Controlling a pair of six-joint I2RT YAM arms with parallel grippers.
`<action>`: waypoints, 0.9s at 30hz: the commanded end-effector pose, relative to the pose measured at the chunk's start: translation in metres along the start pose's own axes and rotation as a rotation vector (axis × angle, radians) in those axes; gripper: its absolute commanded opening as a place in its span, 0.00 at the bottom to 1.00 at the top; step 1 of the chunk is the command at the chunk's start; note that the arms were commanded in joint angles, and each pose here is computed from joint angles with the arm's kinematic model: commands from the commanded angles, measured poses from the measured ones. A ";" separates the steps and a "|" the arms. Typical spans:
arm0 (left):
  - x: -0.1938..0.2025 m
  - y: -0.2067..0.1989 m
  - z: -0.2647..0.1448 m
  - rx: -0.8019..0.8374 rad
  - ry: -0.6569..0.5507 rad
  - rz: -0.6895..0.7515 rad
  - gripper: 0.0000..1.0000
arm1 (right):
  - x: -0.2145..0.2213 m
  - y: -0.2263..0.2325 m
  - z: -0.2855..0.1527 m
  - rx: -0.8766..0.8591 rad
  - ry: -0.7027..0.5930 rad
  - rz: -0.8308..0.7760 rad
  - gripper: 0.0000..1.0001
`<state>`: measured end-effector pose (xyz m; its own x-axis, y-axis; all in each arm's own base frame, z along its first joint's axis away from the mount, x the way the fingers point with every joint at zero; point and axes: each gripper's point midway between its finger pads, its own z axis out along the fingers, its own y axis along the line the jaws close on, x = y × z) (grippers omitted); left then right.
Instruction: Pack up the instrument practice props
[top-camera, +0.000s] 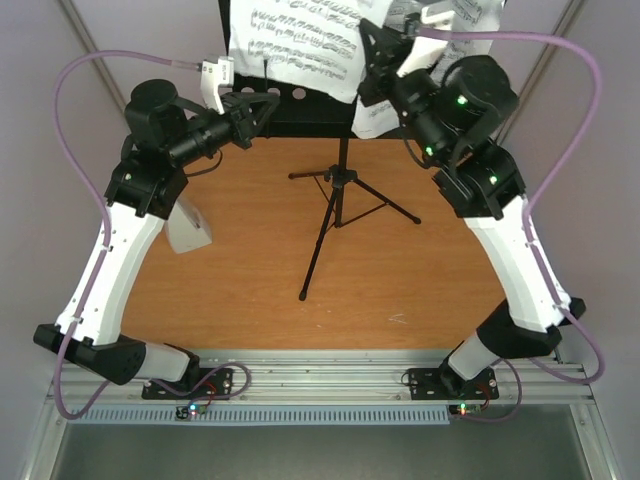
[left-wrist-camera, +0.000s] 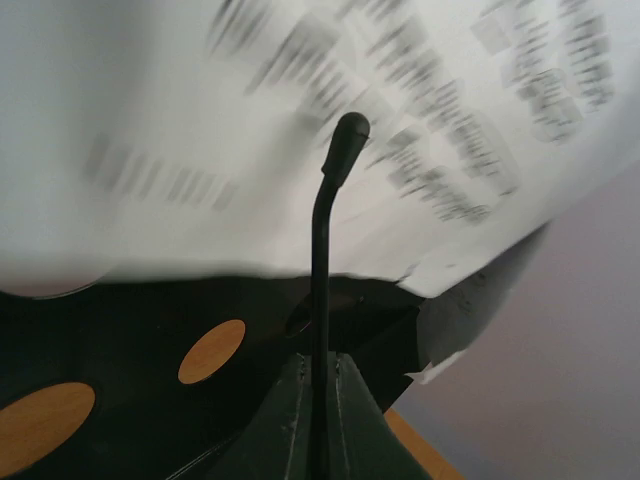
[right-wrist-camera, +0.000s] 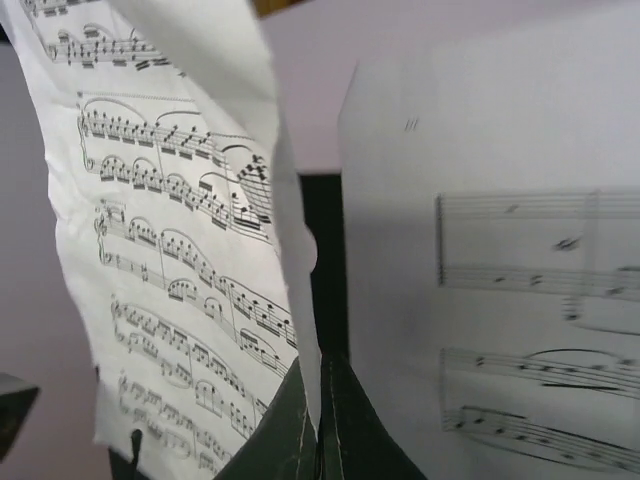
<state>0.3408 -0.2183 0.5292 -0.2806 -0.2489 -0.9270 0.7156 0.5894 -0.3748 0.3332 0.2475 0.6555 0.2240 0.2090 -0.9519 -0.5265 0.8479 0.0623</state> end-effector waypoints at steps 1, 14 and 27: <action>-0.014 0.000 0.000 -0.011 -0.038 0.010 0.01 | -0.062 -0.010 -0.041 0.016 -0.179 0.059 0.01; -0.012 0.022 0.010 -0.082 -0.019 -0.049 0.00 | -0.107 -0.040 -0.161 0.087 -0.334 0.049 0.01; -0.008 0.034 0.017 -0.103 -0.027 -0.146 0.23 | -0.094 -0.038 -0.204 0.029 -0.273 0.057 0.01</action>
<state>0.3653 -0.2120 0.5262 -0.3647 -0.3336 -0.8693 0.6242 0.6051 -0.4941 0.1654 0.0911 0.6942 0.4472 0.3975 -0.8013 -0.5036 0.8522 0.1417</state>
